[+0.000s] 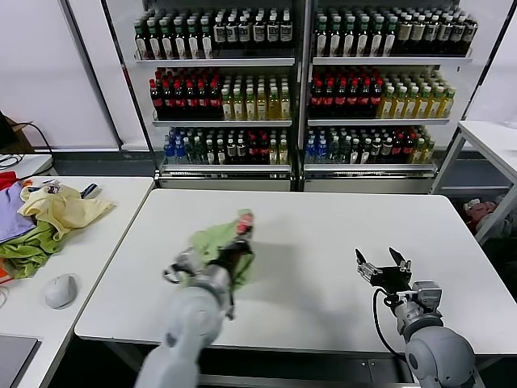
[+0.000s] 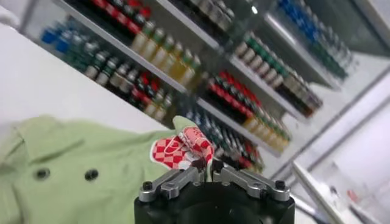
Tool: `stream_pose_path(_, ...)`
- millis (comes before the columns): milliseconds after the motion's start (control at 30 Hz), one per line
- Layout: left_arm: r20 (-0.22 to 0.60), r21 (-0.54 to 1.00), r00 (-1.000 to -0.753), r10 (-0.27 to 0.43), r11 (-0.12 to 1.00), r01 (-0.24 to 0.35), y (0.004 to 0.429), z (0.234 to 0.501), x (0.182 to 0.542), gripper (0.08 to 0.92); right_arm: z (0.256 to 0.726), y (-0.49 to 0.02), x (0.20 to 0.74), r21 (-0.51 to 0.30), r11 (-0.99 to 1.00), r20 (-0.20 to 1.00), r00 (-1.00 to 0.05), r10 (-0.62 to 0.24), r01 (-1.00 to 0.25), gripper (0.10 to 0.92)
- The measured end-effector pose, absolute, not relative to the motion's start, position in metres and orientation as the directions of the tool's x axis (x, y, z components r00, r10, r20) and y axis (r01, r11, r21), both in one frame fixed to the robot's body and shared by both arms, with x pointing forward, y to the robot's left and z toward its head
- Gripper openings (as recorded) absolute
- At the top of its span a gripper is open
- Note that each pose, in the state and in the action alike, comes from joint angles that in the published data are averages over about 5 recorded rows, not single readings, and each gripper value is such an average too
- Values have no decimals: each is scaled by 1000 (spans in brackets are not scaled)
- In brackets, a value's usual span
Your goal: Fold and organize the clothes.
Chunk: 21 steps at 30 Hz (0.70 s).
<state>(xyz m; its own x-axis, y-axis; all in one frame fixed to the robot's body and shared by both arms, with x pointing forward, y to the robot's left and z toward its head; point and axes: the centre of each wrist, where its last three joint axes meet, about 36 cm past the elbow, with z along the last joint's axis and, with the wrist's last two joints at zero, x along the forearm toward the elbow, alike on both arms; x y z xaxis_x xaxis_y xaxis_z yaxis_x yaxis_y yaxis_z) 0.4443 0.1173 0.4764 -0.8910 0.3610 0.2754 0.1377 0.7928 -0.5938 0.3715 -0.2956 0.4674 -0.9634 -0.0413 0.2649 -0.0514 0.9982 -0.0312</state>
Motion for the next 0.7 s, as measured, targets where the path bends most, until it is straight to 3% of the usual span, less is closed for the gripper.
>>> stream_pose_path(167, 302, -540, -856, 421, 815, 210, 60, 462, 455, 129, 468, -300, 373, -31, 998, 260, -965, -39, -48, 823)
stream_pose_path(333, 293, -497, -839, 458, 823, 275, 24, 456, 460, 254, 469, -302, 377, -33, 998, 256, -966, -37, -47, 823)
stream_pose_path(533, 242, -480, -842, 483, 814, 329, 4, 452, 459, 427, 469, -303, 383, -34, 998, 254, -966, -39, -49, 823)
stream_pose_path(700, 186, -437, -868, 460, 831, 346, 7, 453, 454, 574, 469, -298, 388, -30, 998, 257, -965, -45, -54, 823)
